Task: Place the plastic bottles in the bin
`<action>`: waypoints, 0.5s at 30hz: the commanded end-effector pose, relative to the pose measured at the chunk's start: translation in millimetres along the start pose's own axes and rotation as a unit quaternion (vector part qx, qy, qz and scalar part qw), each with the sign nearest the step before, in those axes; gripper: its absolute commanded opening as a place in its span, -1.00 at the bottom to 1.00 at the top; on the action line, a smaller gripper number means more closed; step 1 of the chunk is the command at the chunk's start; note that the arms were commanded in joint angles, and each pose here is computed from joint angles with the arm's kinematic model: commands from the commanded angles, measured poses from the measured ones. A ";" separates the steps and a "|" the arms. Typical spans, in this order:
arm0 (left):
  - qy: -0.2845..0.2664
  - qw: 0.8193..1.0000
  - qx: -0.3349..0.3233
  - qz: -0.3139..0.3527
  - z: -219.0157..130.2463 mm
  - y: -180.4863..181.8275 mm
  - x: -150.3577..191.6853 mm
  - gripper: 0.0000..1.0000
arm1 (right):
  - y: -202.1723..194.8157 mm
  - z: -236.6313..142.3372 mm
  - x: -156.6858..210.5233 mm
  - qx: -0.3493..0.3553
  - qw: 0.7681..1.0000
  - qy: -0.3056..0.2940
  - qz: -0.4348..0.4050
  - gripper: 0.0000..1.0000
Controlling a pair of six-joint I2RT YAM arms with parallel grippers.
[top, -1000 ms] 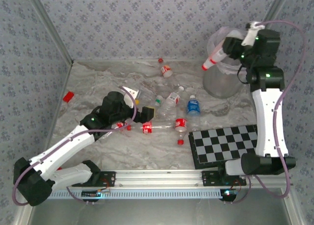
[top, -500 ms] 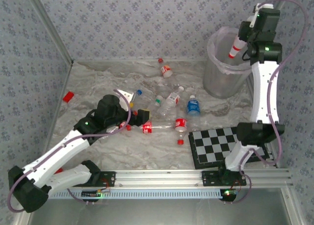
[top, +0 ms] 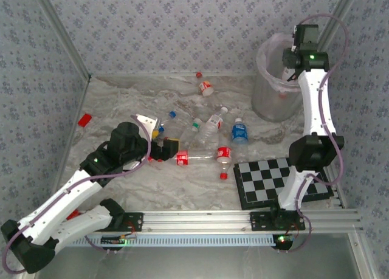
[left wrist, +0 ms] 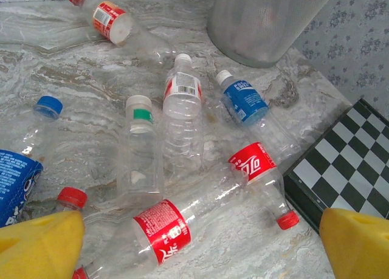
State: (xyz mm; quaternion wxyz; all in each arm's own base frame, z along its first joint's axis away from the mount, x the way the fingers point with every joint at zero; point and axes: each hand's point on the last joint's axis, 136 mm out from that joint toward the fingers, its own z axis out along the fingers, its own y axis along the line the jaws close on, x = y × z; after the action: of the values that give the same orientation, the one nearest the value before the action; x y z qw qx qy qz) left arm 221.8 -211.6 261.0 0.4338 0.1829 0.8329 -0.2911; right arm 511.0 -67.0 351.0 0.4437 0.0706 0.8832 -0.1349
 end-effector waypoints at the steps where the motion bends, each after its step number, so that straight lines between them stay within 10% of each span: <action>1: 0.011 1.000 -0.002 0.003 -3.2 1.2 8.9 0.98 | 4.6 18.7 10.4 -0.001 1.000 0.019 0.001 -0.52; 15: 0.018 1.000 -0.018 0.001 -6.9 7.2 13.9 0.97 | 18.9 91.7 49.5 -0.020 0.995 0.093 0.011 -0.56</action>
State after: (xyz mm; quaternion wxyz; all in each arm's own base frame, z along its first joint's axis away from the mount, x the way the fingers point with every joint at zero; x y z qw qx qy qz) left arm 215.0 -203.9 253.3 0.4236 0.1822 0.8414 -0.2817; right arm 551.9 -73.2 255.6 0.3633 0.0689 0.9205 -0.1264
